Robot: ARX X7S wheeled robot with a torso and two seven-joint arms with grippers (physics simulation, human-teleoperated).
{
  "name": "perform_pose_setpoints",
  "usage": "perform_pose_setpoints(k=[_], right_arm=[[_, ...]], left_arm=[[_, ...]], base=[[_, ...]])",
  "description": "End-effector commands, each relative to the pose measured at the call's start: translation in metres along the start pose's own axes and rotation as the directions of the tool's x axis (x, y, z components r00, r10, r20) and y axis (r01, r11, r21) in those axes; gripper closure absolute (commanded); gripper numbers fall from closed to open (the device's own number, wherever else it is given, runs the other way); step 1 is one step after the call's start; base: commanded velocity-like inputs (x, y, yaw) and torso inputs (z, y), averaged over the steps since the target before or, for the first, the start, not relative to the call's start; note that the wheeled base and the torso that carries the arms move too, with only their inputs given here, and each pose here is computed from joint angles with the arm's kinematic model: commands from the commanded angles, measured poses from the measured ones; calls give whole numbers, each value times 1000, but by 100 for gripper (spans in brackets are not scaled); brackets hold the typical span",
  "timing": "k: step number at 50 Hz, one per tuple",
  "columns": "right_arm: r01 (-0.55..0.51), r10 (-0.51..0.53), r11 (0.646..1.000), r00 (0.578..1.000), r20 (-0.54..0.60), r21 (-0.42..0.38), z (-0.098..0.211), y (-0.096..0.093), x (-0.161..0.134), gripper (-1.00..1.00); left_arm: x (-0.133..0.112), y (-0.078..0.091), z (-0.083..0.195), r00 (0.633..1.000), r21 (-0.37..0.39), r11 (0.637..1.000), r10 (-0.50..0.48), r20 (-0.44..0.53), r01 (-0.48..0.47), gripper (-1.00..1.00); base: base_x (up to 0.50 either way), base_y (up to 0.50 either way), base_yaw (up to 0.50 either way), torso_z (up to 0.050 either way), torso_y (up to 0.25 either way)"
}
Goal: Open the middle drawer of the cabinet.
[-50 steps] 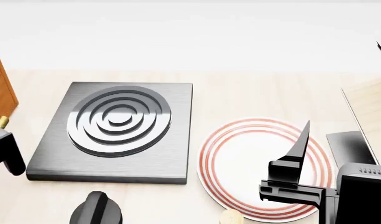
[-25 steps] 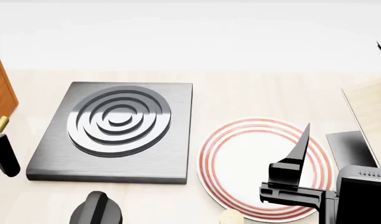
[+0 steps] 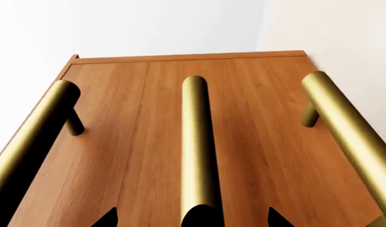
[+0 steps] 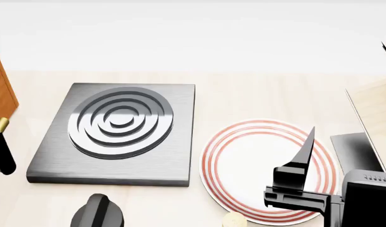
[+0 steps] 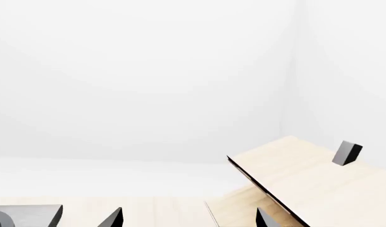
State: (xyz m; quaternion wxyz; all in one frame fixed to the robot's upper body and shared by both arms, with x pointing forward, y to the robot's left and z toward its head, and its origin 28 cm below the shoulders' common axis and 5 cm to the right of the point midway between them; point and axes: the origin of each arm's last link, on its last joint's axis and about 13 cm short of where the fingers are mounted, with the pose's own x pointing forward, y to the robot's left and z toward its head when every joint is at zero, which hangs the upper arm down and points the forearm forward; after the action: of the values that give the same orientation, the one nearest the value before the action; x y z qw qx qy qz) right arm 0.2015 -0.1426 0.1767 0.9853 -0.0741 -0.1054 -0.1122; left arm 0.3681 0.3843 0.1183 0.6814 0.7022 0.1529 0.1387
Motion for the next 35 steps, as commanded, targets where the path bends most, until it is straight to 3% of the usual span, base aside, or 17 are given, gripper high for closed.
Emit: perform_pose_setpoints(k=[1,22,23,35], right_arm=[[0,0,1000,1000,-1,1,0,-1,-1,-100],[2,-2,1000,1000,-6,2,-3,-1,-2,-100],[2,-2,1000,1000,-6,1,-3,-1,-2,-100],[0,1,1000,1000,-8,4,-5,0,-2,-100]], left_arm=[[0,0,0,1000,11,1000,-3,-5,3,-100],[-1,-2,0,1000,30,1000,-1,-5,1,-100],[-1,-1,1,1000,31,1000,1,-4,-1,100],[-1,-3,2,1000,38,999,0,8,-1,100]], base=[[0,0,0,0,0],[0,0,0,0,0],[0,0,0,0,0],[0,0,0,0,0]])
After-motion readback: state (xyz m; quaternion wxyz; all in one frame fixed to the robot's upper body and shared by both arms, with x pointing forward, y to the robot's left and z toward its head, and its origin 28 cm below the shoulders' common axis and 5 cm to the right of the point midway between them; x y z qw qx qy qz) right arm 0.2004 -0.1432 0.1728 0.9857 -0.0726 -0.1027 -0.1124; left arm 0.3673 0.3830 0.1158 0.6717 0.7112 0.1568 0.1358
